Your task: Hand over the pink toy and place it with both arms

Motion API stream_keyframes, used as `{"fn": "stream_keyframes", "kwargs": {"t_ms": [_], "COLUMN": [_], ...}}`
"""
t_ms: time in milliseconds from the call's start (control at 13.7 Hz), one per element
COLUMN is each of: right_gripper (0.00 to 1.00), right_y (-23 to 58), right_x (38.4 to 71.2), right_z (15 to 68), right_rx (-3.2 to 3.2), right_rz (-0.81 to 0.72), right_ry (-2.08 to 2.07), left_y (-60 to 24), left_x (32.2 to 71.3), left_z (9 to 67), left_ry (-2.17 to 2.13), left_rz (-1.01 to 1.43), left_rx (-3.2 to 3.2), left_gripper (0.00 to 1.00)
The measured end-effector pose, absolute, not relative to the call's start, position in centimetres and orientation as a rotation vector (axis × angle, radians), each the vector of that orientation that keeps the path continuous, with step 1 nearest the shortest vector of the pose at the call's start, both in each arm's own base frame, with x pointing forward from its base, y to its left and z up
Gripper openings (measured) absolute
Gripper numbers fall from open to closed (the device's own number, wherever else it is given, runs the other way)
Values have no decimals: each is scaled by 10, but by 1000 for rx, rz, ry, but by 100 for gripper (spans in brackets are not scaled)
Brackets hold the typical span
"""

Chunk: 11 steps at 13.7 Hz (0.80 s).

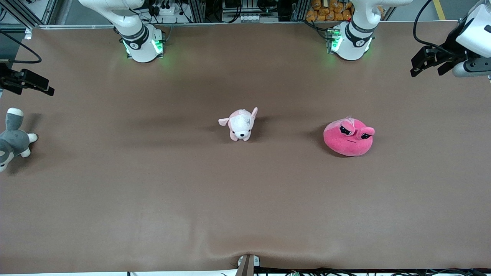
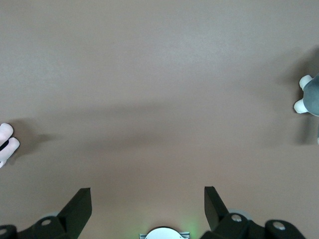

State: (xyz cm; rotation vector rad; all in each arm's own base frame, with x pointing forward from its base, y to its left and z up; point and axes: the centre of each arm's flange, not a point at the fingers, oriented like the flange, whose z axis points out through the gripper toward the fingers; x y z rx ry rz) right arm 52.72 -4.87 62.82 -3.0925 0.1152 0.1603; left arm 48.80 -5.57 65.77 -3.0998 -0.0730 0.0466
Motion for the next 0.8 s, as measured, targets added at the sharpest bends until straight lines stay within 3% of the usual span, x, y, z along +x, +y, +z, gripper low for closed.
{"fn": "stream_keyframes", "kwargs": {"t_ms": [802], "right_gripper": [100], "right_y": [-49], "right_x": [527], "right_z": [634], "right_rx": [-3094], "right_rz": [143], "right_ry": [114], "left_y": [-66], "left_x": [504], "left_z": [655], "left_ry": [-47], "left_rz": [66], "left_rx": [-3098], "left_gripper": [75]}}
